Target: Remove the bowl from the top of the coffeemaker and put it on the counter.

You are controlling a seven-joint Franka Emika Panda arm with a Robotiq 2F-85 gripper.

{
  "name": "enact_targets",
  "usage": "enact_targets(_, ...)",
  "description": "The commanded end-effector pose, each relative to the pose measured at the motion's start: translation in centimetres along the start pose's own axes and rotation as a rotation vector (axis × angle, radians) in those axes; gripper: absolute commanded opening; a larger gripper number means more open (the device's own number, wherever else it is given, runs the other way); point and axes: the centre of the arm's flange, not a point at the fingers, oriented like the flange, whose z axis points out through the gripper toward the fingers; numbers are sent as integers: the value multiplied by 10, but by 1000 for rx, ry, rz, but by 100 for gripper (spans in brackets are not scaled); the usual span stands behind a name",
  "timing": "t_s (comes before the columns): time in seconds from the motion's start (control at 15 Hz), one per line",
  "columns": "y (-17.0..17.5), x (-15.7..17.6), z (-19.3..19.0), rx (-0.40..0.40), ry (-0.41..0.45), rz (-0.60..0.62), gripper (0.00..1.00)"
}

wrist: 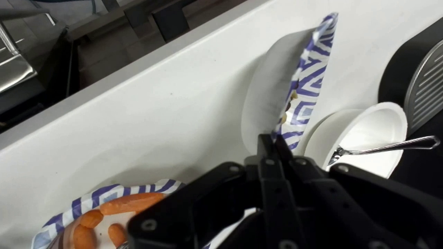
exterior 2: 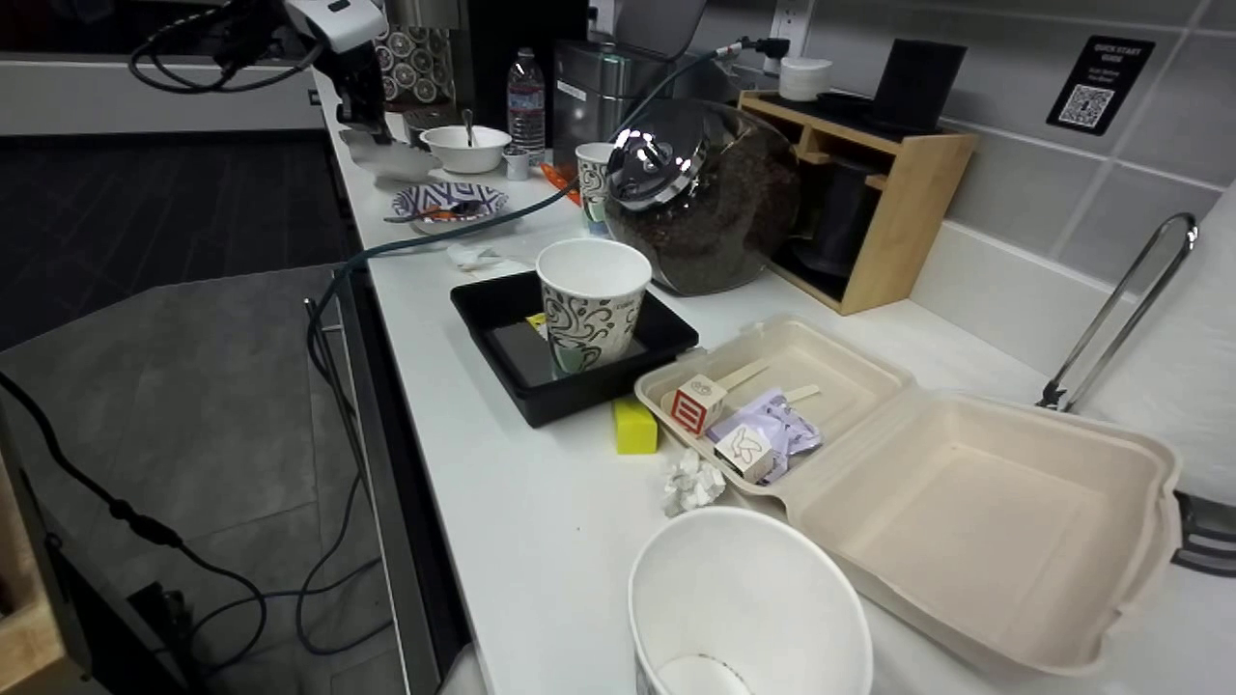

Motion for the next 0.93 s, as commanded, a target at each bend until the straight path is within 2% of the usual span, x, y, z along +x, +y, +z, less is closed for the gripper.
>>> enact_targets(0.0,-1,14,21,-47,61,-37,1)
enact_targets(0.27,12,21,31,-139,73,-84,1)
enact_targets(0.33,15,22,33,-157,69,-89,28)
enact_targets(0.4,17,23,34,-169,67,-91,28)
enact_targets(0.47,19,24,33,-180,68,-94,33)
enact_targets(0.67,15,21,21,-180,54,-96,56)
enact_targets(0.87,2,14,-1,-142,23,-116,80)
